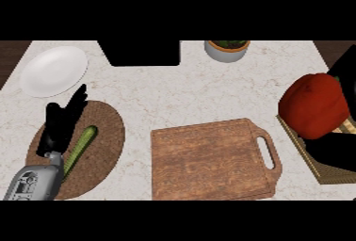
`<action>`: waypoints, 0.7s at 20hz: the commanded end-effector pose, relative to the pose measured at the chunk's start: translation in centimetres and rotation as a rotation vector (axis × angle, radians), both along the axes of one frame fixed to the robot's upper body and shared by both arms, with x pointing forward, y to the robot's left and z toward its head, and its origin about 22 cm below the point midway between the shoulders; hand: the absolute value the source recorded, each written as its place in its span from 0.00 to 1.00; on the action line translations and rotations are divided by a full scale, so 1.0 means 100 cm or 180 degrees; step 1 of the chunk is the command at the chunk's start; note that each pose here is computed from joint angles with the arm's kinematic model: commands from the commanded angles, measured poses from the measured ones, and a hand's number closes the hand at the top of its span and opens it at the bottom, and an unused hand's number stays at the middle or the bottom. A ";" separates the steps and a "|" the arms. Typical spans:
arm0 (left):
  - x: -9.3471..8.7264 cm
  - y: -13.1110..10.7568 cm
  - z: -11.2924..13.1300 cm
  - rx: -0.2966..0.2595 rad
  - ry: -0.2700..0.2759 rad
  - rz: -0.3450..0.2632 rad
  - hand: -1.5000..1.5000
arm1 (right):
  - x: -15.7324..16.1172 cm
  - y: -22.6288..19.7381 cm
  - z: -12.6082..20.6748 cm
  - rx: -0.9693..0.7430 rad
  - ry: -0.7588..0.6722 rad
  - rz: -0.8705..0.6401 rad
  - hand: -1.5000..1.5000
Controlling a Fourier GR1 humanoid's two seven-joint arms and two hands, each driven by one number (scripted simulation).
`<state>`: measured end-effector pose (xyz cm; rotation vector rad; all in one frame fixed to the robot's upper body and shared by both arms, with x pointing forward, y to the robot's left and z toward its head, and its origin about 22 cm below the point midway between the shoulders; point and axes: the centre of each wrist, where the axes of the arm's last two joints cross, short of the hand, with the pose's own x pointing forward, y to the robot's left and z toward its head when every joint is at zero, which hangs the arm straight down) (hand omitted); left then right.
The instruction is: Pick the bell pepper from the cutting board and place it in the basket
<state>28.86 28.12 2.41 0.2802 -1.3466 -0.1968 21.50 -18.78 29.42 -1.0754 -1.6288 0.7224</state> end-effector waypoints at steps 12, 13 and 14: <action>-0.002 0.007 0.005 0.0007 -0.0001 -0.0042 0.50 | 0.031 -0.161 0.029 -0.0516 0.0610 -0.0560 1.00; -0.002 -0.002 -0.005 -0.0001 -0.0076 -0.0035 0.50 | 0.034 -0.172 0.017 -0.0490 0.0582 -0.0520 1.00; 0.005 -0.003 0.003 0.0018 -0.0039 -0.0050 0.50 | 0.034 -0.194 0.020 -0.0428 0.0558 -0.0456 1.00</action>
